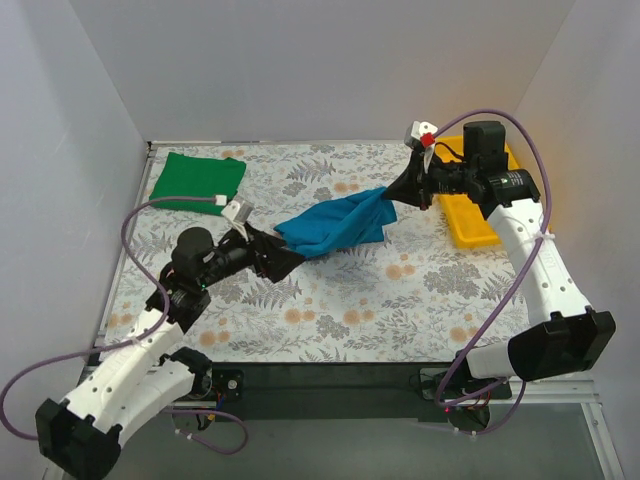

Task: Fold and stack the t-shirts
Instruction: Flatten the tshirt out

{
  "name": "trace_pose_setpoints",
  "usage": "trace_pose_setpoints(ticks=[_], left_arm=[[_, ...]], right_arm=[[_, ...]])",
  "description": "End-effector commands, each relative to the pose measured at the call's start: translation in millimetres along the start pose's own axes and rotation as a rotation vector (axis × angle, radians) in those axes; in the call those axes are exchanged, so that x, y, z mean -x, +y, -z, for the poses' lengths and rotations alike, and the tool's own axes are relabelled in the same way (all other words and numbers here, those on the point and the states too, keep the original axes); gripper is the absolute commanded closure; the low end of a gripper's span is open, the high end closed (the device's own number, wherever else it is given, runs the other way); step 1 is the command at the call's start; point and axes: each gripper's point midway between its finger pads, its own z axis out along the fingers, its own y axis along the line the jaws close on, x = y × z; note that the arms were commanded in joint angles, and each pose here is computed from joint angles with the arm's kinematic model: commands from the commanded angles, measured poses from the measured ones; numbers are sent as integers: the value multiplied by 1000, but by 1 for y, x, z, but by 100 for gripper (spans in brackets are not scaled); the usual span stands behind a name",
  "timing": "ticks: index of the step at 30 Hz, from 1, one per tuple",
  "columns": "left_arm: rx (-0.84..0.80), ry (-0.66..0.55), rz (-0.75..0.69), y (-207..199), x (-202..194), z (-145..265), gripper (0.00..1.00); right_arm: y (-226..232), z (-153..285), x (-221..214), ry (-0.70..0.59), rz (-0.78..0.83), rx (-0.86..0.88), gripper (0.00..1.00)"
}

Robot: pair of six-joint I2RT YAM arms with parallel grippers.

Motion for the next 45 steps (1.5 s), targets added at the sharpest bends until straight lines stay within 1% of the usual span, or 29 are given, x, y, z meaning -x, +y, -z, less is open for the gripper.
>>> trace_pose_setpoints(ticks=[1, 2, 3, 5, 6, 7, 9, 13, 14, 18, 20, 22, 24, 25, 26, 27, 29, 32, 33, 35, 36, 37, 39, 40, 41, 42, 43, 44, 45], left_arm=[[-46, -28, -78, -24, 22, -27, 16], [-84, -16, -116, -40, 23, -36, 16], [-59, 18, -119, -34, 14, -50, 16], [-69, 49, -161, -45, 4, -66, 16], [-62, 51, -211, -46, 5, -74, 16], [-14, 70, -232, -35, -4, -88, 16], [8, 106, -298, -32, -16, -106, 16], [137, 125, -353, -7, -26, -127, 16], [202, 112, -361, 5, -24, -130, 16], [270, 105, -382, 22, -27, -139, 19], [274, 102, -387, 22, -25, -145, 23], [258, 129, -386, 23, -34, -153, 26], [235, 145, -377, 20, -37, -162, 37], [215, 152, -372, 17, -40, -164, 45], [207, 152, -370, 15, -39, -166, 67], [199, 153, -369, 14, -38, -169, 81], [194, 143, -369, 11, -33, -169, 100], [172, 89, -367, -5, -8, -162, 100], [152, 38, -359, -20, 14, -155, 100], [111, -21, -344, -41, 42, -146, 100], [90, -53, -335, -54, 59, -136, 100], [64, -111, -311, -72, 87, -131, 100], [-4, -142, -284, -97, 110, -121, 100], [-39, -176, -254, -118, 136, -114, 100], [-63, -183, -229, -128, 145, -112, 100], [-103, -147, -210, -138, 145, -115, 100], [-129, -145, -195, -148, 153, -115, 100], [-187, -188, -166, -173, 182, -107, 100], [-225, -139, -150, -180, 175, -116, 100]], right_arm=[[19, 3, 8, -54, -25, 56, 99], [21, 3, 9, -58, -26, 57, 99], [24, 4, 11, -66, -23, 61, 99], [26, 5, 12, -68, -22, 60, 99], [27, 6, 13, -70, -18, 57, 99], [27, 6, 14, -71, -17, 55, 99], [27, 8, 15, -74, -14, 49, 99], [29, 9, 17, -79, -12, 47, 99], [29, 9, 17, -80, -13, 44, 99], [29, 9, 16, -82, -15, 42, 99], [28, 8, 16, -83, -19, 40, 99], [27, 8, 15, -81, -27, 38, 99], [26, 8, 15, -81, -29, 33, 99], [24, 8, 15, -78, -27, 21, 99], [23, 8, 14, -74, -28, 13, 99], [21, 9, 14, -72, -25, 2, 99], [16, 10, 13, -64, -22, -30, 99], [4, 17, 14, -46, -9, -108, 99], [-1, 19, 14, -39, -7, -135, 99], [-19, 26, 9, -9, -12, -233, 98], [-24, 29, 6, 0, -18, -259, 95], [-32, 34, 4, 7, -21, -297, 80], [-37, 38, -1, 11, -42, -314, 62], [-37, 40, 0, 5, -40, -315, 45], [-39, 46, 0, -4, -38, -329, 38], [-39, 51, 1, -10, -34, -336, 33], [-39, 54, -2, -12, -37, -342, 26], [-44, 64, -3, -15, -30, -373, 24], [-43, 71, -2, -21, -16, -392, 22]])
